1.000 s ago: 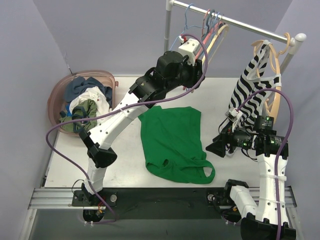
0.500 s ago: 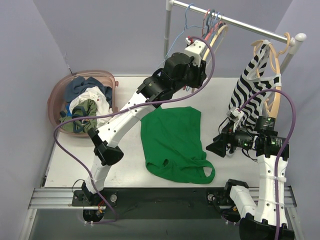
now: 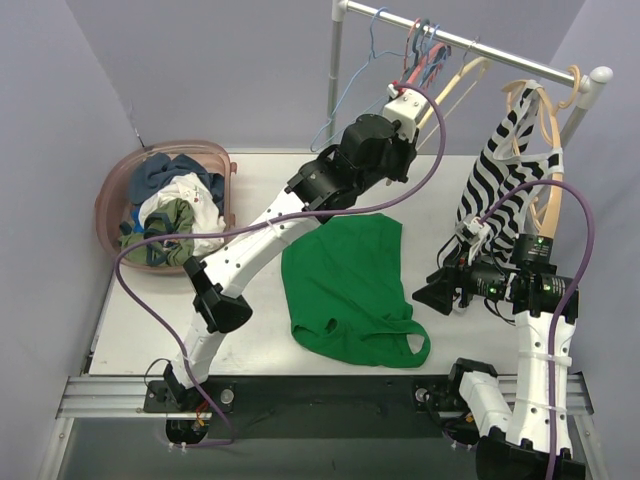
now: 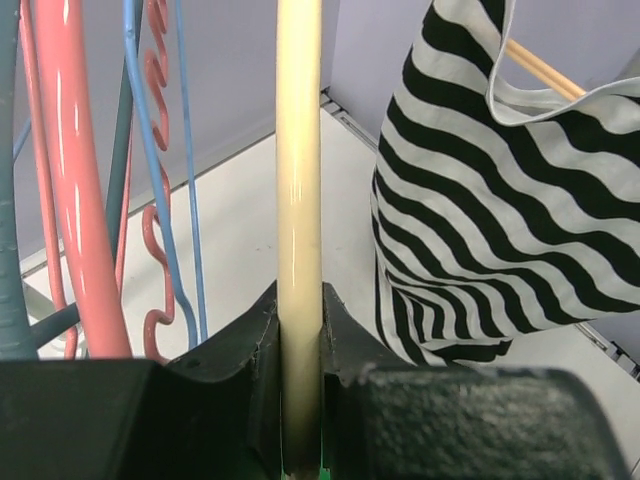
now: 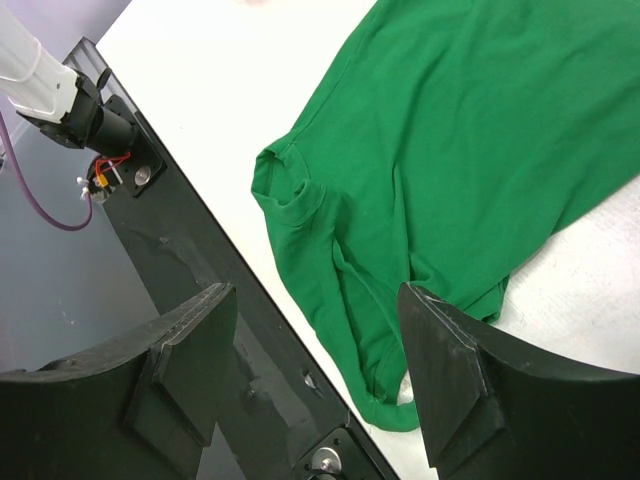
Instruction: Place the tank top on the hanger
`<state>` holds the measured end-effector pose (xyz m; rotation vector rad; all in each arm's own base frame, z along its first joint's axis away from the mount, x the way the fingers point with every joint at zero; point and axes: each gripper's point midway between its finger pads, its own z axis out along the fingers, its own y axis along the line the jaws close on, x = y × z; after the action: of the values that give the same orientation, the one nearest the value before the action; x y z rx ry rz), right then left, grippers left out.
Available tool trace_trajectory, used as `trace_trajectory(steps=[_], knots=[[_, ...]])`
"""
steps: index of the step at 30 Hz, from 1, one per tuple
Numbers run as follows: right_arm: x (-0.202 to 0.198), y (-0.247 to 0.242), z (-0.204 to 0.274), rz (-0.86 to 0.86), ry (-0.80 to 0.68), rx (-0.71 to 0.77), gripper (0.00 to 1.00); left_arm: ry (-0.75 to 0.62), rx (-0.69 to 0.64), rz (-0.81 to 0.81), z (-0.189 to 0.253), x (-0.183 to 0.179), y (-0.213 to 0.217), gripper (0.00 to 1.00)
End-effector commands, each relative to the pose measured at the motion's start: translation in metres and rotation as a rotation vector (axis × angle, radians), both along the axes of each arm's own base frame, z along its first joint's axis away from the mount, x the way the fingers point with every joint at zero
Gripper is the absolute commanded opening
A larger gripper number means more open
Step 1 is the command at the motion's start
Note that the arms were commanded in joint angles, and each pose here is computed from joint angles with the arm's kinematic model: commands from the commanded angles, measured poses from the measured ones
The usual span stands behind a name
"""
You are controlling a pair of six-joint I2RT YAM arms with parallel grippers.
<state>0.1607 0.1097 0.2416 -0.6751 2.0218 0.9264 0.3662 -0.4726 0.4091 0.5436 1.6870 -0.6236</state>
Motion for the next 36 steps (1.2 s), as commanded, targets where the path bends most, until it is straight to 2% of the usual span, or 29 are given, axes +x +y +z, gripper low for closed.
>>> trace_trajectory(steps=[1,11,20,22,23,25,26,27,28,29,30,32,36], knots=[[-0.002,0.005,0.005,0.017,-0.013,0.045,0.65,-0.156,-0.19,0.005,0.085,-0.012,0.008,0.0],[-0.003,0.005,0.006,0.014,-0.018,0.044,0.65,-0.223,-0.25,0.017,0.119,-0.033,0.016,0.0],[-0.006,0.004,0.006,0.011,-0.034,0.032,0.66,-0.184,-0.194,-0.036,0.104,-0.048,0.02,0.0],[-0.007,0.004,0.008,0.009,-0.035,0.025,0.66,-0.192,-0.19,-0.059,0.11,-0.062,0.029,0.0],[-0.008,0.004,0.011,0.011,-0.043,0.02,0.66,-0.169,-0.141,-0.071,0.087,-0.063,0.026,0.0],[-0.013,0.004,0.011,0.034,-0.021,0.008,0.66,-0.21,-0.163,-0.082,0.104,-0.079,0.045,0.0],[-0.014,0.004,0.018,0.042,-0.038,-0.008,0.65,-0.182,-0.104,-0.099,0.073,-0.083,0.041,0.0],[-0.015,0.003,0.019,0.067,-0.055,-0.028,0.66,-0.228,-0.156,-0.1,0.098,-0.096,0.061,0.0],[-0.021,0.004,0.019,0.078,-0.015,-0.026,0.66,-0.227,-0.147,-0.116,0.09,-0.102,0.066,0.0],[-0.022,0.003,0.02,0.086,-0.015,-0.039,0.66,-0.2,-0.099,-0.129,0.061,-0.105,0.067,0.0],[-0.023,0.003,0.025,0.093,-0.028,-0.051,0.66,-0.234,-0.145,-0.138,0.078,-0.119,0.086,0.0],[-0.028,0.003,0.026,0.11,-0.016,-0.064,0.66,-0.237,-0.141,-0.173,0.069,-0.134,0.098,0.0],[-0.035,0.008,0.03,0.153,-0.011,-0.088,0.66,-0.167,-0.06,-0.206,0.013,-0.162,0.138,0.0]])
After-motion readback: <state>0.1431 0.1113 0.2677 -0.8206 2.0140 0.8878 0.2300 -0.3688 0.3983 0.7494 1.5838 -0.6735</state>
